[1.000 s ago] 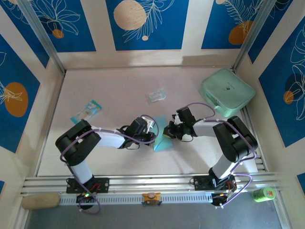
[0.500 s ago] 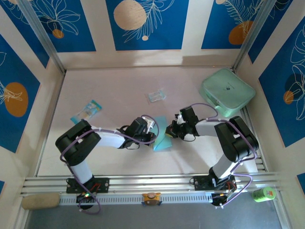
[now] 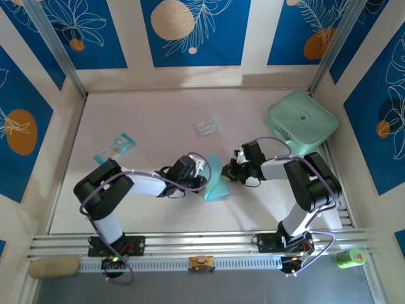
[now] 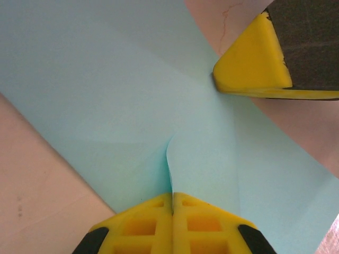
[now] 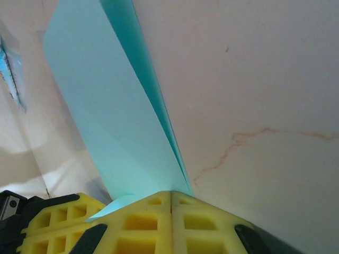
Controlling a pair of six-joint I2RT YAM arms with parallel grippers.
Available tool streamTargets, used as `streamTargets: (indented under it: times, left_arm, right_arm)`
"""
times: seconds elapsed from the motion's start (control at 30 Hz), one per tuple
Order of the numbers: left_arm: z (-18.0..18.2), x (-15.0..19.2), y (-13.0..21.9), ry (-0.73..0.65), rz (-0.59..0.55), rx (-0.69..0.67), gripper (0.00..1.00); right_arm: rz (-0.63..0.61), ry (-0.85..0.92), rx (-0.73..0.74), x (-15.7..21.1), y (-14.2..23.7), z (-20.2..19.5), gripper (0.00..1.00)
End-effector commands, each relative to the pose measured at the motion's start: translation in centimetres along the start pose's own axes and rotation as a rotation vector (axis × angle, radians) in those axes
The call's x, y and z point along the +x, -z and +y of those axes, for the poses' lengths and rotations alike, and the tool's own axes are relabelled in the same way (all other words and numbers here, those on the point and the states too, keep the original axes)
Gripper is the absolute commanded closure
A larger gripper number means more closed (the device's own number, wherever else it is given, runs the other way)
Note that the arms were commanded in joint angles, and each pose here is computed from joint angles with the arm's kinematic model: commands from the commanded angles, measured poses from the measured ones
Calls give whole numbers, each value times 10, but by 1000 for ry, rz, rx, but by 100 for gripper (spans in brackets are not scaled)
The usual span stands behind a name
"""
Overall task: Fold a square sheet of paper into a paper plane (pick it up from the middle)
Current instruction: Fold the triangle a second time at the center of the table.
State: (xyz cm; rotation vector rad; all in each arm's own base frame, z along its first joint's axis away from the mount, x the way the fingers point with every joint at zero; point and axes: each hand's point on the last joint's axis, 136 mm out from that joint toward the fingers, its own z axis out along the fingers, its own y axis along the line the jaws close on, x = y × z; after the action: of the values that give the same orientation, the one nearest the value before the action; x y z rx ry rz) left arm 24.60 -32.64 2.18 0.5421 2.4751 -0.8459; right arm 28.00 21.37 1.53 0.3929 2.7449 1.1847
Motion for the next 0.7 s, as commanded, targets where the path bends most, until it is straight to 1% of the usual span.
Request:
streamTargets:
  times: [0.0,0.13,0.23,0.33,0.5,0.67]
  left_arm:
    - [13,19,-3,8,75,-43,100]
    - [13,18,-3,10,73,-43,100]
    - [13,18,-4,10,74,-42,100]
    - [14,19,-4,12,73,-43,100]
    - [14,19,-3,13,74,-42,100]
    - [13,19,-3,11,73,-40,100]
  right_arm:
    - [-1,-5,5,1,11,2,98]
    - [19,65,-48,5,18,34,98]
    - [54,84,-51,17,13,43,98]
    - [85,91,-41,28,3,44,98]
    - [121,80,-7,42,-13,33,98]
    - [133,34,93,52,-21,-6,99]
